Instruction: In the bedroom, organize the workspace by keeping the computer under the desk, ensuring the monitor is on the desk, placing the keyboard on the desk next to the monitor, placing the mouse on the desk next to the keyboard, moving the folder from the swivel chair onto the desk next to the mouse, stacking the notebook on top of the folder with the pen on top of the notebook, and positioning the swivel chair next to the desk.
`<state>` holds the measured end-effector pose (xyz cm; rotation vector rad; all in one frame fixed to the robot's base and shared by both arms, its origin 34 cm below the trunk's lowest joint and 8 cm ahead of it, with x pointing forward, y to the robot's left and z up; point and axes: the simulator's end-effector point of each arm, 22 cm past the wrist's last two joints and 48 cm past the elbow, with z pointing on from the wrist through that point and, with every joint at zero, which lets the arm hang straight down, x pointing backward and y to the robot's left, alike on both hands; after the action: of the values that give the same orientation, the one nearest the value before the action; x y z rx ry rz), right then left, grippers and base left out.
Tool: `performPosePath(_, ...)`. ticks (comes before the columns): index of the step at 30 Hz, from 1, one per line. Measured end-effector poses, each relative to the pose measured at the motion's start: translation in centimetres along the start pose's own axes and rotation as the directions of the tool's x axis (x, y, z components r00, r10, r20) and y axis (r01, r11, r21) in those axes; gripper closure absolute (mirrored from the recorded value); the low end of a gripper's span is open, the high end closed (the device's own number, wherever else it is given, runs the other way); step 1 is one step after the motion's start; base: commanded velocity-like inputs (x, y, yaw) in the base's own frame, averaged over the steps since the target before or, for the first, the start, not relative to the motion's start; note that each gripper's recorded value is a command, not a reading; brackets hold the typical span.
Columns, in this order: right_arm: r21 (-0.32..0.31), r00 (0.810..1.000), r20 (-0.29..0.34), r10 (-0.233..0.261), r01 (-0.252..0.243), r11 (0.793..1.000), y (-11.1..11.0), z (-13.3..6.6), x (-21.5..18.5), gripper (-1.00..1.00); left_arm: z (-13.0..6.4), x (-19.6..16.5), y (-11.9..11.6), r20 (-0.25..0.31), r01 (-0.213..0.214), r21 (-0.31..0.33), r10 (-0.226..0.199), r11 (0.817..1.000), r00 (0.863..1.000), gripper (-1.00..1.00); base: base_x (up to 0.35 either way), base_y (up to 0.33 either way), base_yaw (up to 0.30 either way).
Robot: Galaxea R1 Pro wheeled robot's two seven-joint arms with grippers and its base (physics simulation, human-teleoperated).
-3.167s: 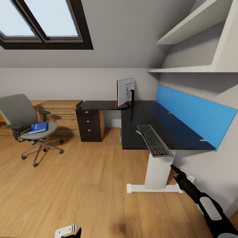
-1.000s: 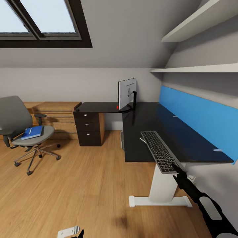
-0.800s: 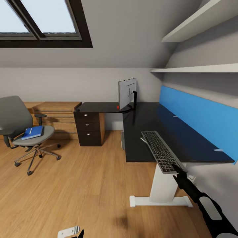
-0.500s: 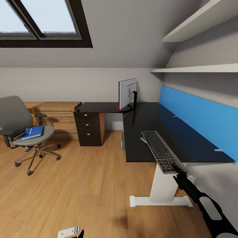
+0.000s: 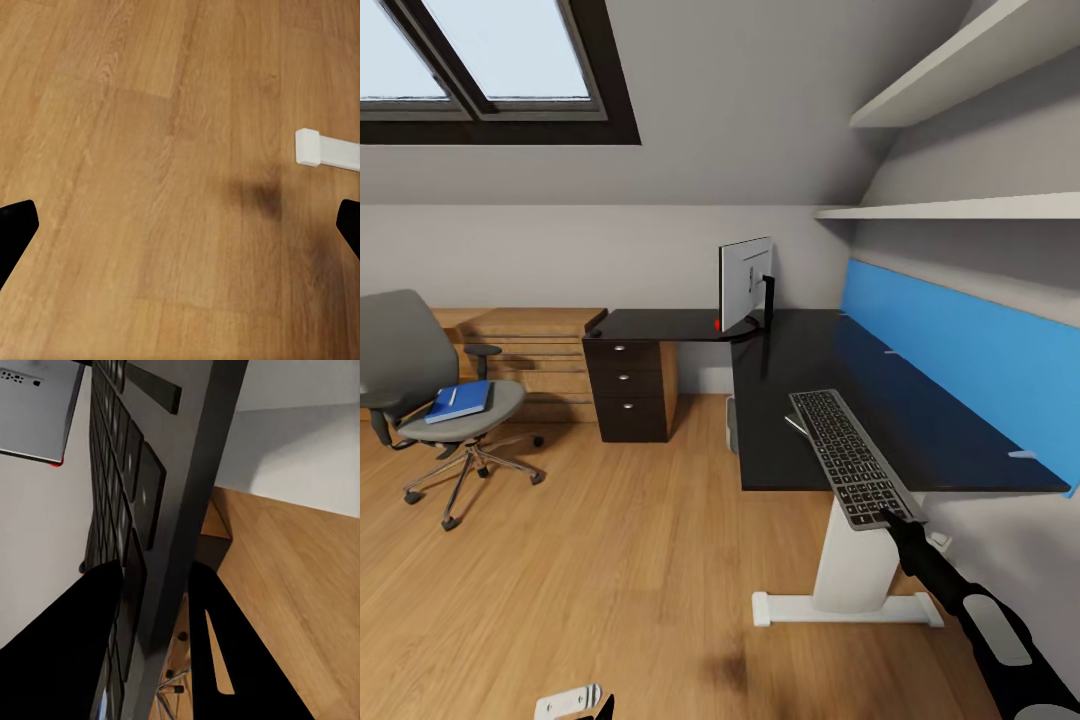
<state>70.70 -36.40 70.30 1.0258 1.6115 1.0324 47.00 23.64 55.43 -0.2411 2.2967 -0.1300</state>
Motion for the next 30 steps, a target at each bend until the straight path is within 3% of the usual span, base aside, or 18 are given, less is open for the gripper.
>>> performPosePath(7,-0.008,1.000,0.005,-0.007,0.007,1.000,0.8,0.0,-0.3,1.00,-0.2,-0.2,-0.1,-0.002,0.000,0.000,0.000,1.000,1.000,-1.00,0.000,0.000,0.000)
performPosePath(14,-0.131,0.999,0.020,-0.035,0.037,0.991,8.3,1.0,0.3,1.00,-1.0,-1.0,-0.3,-0.009,-0.001,-0.002,0.001,1.000,1.000,-1.00,0.000,0.000,0.000)
performPosePath(23,-0.186,0.999,0.014,-0.043,0.045,0.982,12.6,1.1,1.9,1.00,-1.9,-1.5,-0.2,-0.027,-0.005,-0.010,0.005,1.000,1.000,-1.00,0.000,0.000,0.000)
performPosePath(27,-0.233,0.999,0.011,-0.048,0.049,0.971,15.2,-0.1,4.1,1.00,-2.3,-2.0,-0.3,-0.028,-0.005,-0.010,0.005,1.000,1.000,-1.00,0.000,0.000,0.000)
performPosePath(30,-0.229,0.994,-0.012,-0.111,0.105,0.968,16.3,-1.1,7.6,1.00,-2.5,-2.1,-0.4,-0.028,-0.005,-0.010,0.005,1.000,1.000,-1.00,0.000,0.000,0.000)
